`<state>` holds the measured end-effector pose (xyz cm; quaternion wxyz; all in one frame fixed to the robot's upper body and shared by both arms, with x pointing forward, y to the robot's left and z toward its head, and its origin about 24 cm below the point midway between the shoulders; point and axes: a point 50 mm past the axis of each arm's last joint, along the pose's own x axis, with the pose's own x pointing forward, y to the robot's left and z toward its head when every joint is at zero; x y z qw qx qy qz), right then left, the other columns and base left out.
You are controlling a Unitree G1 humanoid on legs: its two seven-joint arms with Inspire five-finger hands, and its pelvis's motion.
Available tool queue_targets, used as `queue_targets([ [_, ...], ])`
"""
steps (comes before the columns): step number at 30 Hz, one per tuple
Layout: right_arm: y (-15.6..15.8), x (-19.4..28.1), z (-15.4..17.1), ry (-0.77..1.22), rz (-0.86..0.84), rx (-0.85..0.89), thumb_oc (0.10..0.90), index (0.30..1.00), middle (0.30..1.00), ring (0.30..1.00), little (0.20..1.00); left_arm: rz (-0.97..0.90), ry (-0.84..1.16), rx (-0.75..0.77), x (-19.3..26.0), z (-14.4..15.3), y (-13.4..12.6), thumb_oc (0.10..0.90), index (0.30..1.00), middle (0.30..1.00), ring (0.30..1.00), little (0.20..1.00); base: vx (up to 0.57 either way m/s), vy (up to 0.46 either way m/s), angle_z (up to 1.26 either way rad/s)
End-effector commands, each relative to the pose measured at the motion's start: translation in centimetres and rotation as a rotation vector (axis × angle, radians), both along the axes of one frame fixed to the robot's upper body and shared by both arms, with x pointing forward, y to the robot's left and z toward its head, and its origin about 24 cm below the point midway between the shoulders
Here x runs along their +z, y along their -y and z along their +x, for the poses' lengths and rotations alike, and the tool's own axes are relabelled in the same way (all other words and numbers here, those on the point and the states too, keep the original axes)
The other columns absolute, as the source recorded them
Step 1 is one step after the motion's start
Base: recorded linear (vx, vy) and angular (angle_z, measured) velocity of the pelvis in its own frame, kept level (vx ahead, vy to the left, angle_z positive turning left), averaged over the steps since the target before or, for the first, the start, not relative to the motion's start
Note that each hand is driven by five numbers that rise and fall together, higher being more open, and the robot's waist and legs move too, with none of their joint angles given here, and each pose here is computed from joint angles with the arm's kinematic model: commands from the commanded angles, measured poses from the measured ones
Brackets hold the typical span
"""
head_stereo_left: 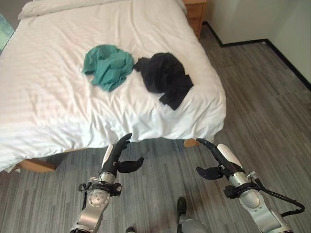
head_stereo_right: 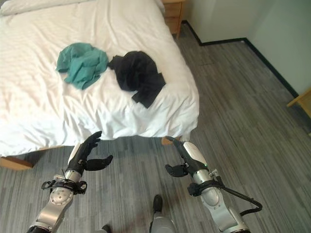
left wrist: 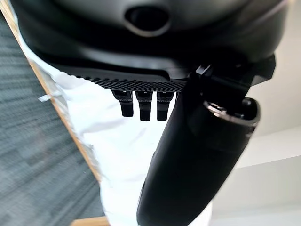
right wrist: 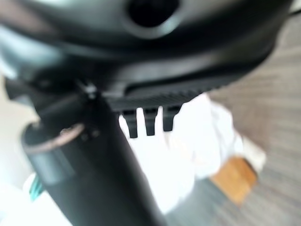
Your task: Pick up bed clothes into laundry basket.
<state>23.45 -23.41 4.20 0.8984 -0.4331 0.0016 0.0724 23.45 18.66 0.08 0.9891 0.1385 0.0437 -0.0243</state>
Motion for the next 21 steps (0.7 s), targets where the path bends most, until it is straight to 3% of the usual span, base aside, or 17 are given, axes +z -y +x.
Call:
queue_targets([
  [1,-0.8,5.5,1.5,0.296,-0.056,0.063,0.800,0.900,0.900,0.900,0.900,-0.050,0.229,0.004,4.1,1.2,-0.1,0.800,0.900,0.900,0.900,0.900,0.26,-0.002,-0.44],
  [7,0.5,7.8,1.3,0.437,-0.169,0.000,0.800,0.900,0.900,0.900,0.900,-0.053,0.186,0.020,3.0,0.0,-0.3,0.800,0.900,0.900,0.900,0.900,0.25,0.076,-0.29],
  [14,2.9,15.0,1.7,0.785,-0.246,-0.154,0.800,0.900,0.900,0.900,0.900,-0.019,0.163,0.034,2.7,-0.5,-0.7,0.800,0.900,0.900,0.900,0.900,0.34,0.113,-0.05],
  [21,5.7,16.1,5.3,0.721,-0.239,-0.282,0.800,0.900,0.900,0.900,0.900,-0.007,0.057,0.033,1.1,-1.8,-2.1,0.800,0.900,0.900,0.900,0.900,0.23,0.142,0.02],
])
